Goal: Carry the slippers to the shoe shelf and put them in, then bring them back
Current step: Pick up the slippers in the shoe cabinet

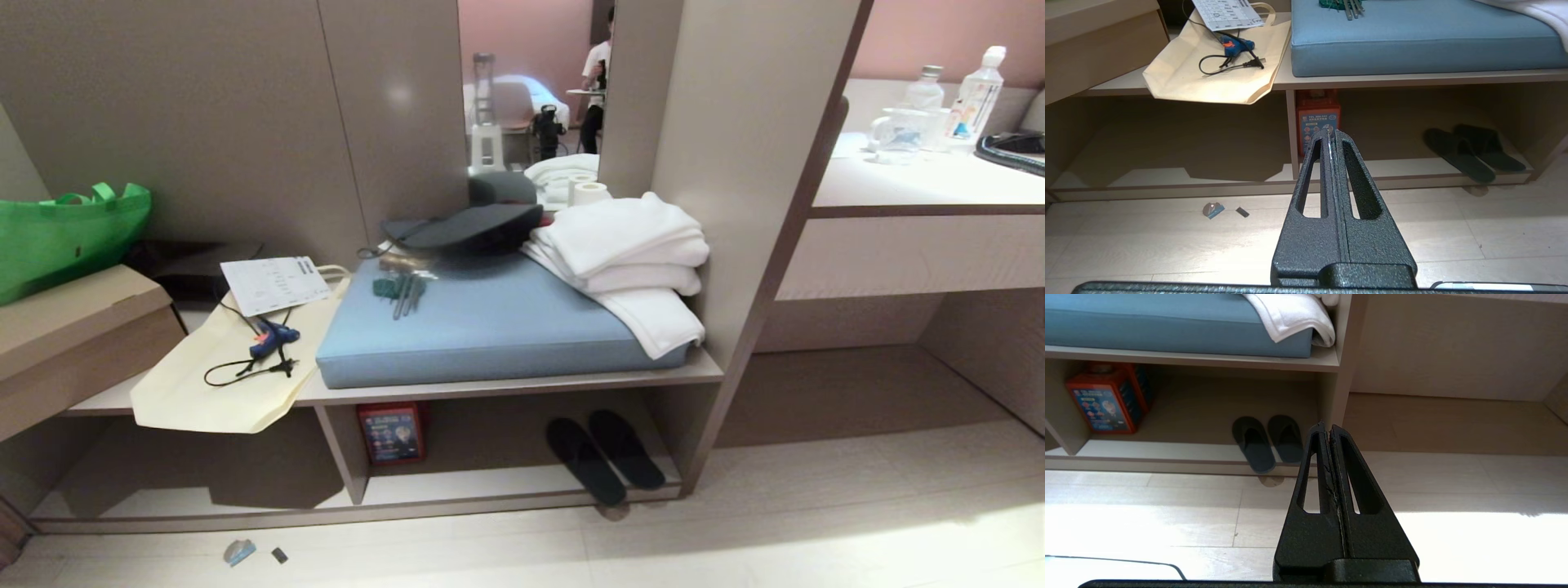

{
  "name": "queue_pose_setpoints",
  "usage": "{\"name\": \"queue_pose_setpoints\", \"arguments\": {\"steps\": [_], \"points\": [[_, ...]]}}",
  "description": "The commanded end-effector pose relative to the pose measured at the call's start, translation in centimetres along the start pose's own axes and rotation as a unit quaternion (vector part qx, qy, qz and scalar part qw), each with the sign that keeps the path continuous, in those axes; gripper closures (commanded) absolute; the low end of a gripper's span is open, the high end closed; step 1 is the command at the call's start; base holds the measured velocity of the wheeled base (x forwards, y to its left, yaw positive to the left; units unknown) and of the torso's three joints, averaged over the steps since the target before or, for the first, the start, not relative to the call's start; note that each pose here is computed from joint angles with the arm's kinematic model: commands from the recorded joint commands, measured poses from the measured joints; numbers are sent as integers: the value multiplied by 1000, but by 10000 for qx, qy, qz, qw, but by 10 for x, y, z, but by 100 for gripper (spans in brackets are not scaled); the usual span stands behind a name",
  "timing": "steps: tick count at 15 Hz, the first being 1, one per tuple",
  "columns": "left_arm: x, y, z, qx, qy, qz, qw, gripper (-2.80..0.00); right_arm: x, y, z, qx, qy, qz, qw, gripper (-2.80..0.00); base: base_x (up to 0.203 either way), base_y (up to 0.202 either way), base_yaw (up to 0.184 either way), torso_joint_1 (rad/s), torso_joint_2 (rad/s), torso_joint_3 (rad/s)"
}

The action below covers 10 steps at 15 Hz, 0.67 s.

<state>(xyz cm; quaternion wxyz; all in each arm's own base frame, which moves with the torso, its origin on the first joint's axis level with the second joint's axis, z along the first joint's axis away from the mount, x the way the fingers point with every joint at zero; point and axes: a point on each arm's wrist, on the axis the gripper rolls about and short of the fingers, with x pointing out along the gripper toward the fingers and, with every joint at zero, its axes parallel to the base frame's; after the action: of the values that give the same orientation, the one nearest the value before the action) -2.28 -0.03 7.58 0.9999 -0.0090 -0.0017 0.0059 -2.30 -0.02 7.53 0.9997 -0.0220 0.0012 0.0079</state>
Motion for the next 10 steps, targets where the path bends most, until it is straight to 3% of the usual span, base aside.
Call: {"name": "queue_pose_setpoints", "arguments": {"steps": [1,4,10], "points": [[0,0,0,-2,7,4,10000,0,0,0,0,-2,9,6,10000,0,100,0,1,3,2,-2],[0,0,0,-9,1,9,10000,0,0,0,0,-14,9,-2,10000,0,0,0,0,4,2,-58],[0,0,0,-9,1,9,10000,0,0,0,0,-25,9,4,10000,0,0,0,0,2,3,-194]]}}
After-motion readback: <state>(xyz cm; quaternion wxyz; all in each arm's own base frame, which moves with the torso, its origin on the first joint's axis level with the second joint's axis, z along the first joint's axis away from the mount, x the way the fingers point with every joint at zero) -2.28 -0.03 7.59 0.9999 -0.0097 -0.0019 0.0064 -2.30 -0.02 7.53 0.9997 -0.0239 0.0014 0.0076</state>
